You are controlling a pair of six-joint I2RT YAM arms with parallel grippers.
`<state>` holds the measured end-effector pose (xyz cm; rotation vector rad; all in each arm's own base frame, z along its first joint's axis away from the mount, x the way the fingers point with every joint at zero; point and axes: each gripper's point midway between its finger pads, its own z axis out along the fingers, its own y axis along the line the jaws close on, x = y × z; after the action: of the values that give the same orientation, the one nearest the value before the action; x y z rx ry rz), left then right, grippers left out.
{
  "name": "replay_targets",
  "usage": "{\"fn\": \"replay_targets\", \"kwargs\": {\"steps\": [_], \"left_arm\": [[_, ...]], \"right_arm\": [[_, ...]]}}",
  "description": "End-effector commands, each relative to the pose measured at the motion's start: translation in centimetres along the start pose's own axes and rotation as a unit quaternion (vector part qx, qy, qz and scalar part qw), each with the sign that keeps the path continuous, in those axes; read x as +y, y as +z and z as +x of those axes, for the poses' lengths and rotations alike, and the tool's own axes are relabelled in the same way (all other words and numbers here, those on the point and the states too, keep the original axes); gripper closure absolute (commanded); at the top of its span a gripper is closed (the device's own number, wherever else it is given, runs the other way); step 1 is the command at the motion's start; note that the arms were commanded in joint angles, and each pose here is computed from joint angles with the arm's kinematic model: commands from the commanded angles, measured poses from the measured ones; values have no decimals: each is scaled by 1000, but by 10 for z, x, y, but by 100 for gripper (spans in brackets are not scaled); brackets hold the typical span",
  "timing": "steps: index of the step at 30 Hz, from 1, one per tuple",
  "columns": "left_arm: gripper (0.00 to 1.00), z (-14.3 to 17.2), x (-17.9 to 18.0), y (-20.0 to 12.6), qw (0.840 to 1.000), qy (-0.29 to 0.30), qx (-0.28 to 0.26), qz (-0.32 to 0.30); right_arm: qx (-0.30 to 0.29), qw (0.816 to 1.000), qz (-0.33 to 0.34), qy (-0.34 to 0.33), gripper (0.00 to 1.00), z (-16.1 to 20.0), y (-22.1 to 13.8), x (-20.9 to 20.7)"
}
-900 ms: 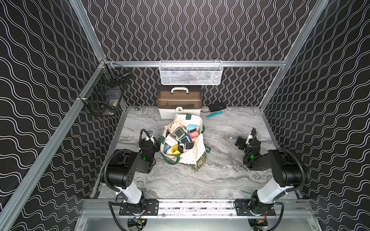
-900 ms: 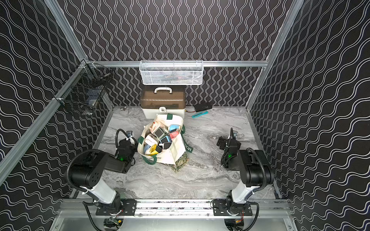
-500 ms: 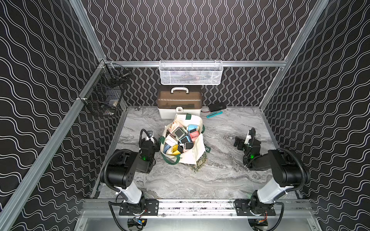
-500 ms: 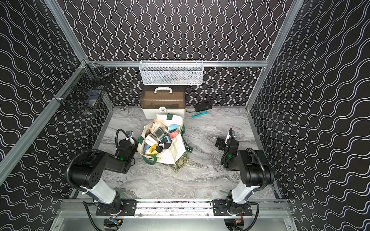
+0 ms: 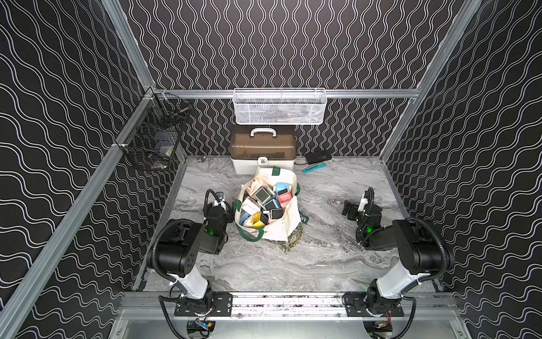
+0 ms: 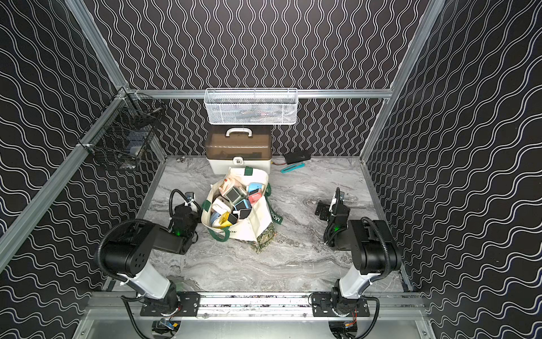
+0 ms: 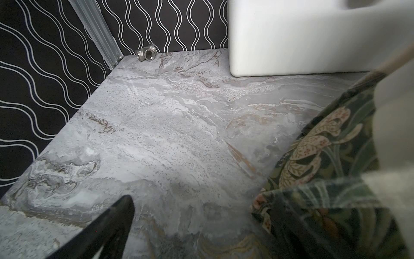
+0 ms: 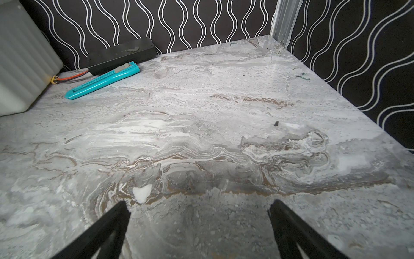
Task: Take out the pencil sharpeners from the tote bags
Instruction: Adjust the canvas bag at the center of the board.
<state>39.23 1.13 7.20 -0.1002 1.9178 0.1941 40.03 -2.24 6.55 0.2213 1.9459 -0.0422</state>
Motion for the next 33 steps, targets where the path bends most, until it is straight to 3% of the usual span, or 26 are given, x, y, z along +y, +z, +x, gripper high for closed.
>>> {"fn": "replay_targets", "kwargs": {"steps": [1, 25, 28, 31, 33], "left_arm": [[1, -8, 0, 1, 1000, -3, -12, -2], [1, -11, -3, -5, 999, 13, -28, -17], [1, -20, -2, -29, 996, 17, -80, -43], [1, -34, -9, -36, 994, 44, -86, -57], [1, -56, -15, -44, 992, 65, -81, -75]], "right_arm": [[-17, 1000, -4, -1, 0, -9, 0, 2], [-6, 1000, 2, 17, 0, -9, 3, -7], [-24, 999, 34, 24, 0, -28, -6, -15], [-24, 998, 53, 37, 0, -60, -23, -20], [-37, 997, 26, 55, 0, -80, -38, -11]]}}
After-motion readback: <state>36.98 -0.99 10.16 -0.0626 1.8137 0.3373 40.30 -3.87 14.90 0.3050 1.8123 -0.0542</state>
